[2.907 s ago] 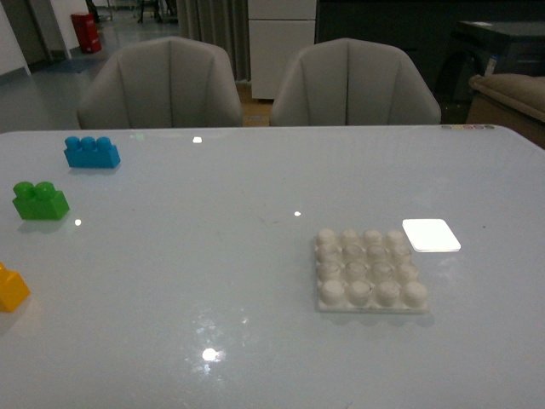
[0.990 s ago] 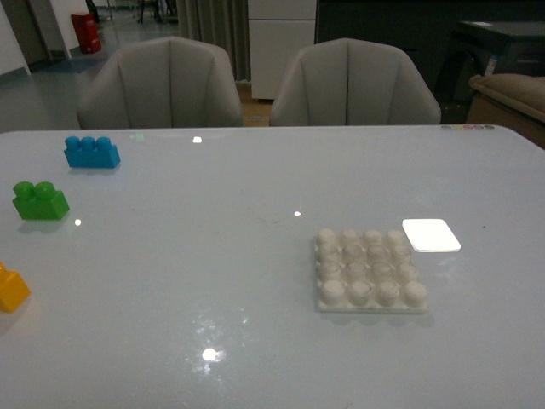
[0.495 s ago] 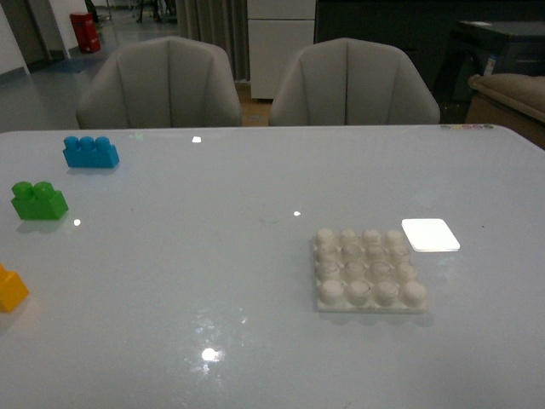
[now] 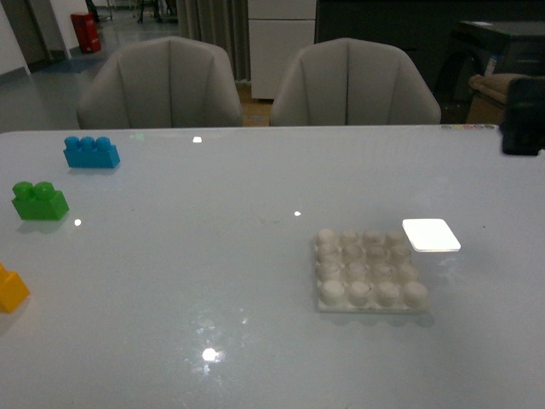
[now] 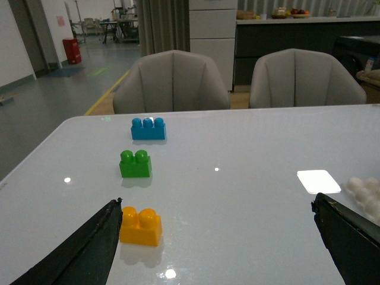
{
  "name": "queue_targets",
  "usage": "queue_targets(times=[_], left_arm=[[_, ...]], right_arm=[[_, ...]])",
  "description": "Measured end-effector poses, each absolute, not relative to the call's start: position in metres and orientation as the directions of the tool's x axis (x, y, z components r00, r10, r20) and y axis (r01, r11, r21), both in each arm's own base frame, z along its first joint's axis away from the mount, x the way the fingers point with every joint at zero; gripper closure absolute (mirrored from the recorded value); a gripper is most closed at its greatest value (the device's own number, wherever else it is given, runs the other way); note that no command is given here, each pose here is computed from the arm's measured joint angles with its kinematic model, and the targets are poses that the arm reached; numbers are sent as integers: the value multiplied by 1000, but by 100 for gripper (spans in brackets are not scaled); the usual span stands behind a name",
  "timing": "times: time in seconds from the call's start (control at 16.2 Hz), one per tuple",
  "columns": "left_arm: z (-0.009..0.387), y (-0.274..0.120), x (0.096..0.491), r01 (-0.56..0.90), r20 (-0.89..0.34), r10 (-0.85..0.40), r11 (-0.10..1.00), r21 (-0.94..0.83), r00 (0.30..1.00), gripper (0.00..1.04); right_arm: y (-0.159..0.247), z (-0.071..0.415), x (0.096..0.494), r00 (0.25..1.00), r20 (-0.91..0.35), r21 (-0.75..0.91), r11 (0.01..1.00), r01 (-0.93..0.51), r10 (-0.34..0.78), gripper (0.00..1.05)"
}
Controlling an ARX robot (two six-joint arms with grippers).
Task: Insert yellow block into base center
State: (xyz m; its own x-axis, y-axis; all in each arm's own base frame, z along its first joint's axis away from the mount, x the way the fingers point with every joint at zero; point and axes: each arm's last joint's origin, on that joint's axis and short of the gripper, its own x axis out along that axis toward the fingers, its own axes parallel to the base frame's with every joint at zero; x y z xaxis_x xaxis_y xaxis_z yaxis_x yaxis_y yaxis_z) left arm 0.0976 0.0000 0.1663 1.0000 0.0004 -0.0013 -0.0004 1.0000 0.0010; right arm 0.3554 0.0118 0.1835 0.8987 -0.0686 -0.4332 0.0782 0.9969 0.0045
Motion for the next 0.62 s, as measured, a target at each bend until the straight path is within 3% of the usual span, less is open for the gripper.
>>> queue_targets(times=[0.25,0.62], left_arm=[[166,0,98,0,-1,0,1000,1,1000,7],[166,0,98,0,-1,0,1000,1,1000,7]], right_arm=[[49,105,381,763,-646,13,1000,-17,21,6],[78,63,394,679,-727,62,994,-90,107,6]])
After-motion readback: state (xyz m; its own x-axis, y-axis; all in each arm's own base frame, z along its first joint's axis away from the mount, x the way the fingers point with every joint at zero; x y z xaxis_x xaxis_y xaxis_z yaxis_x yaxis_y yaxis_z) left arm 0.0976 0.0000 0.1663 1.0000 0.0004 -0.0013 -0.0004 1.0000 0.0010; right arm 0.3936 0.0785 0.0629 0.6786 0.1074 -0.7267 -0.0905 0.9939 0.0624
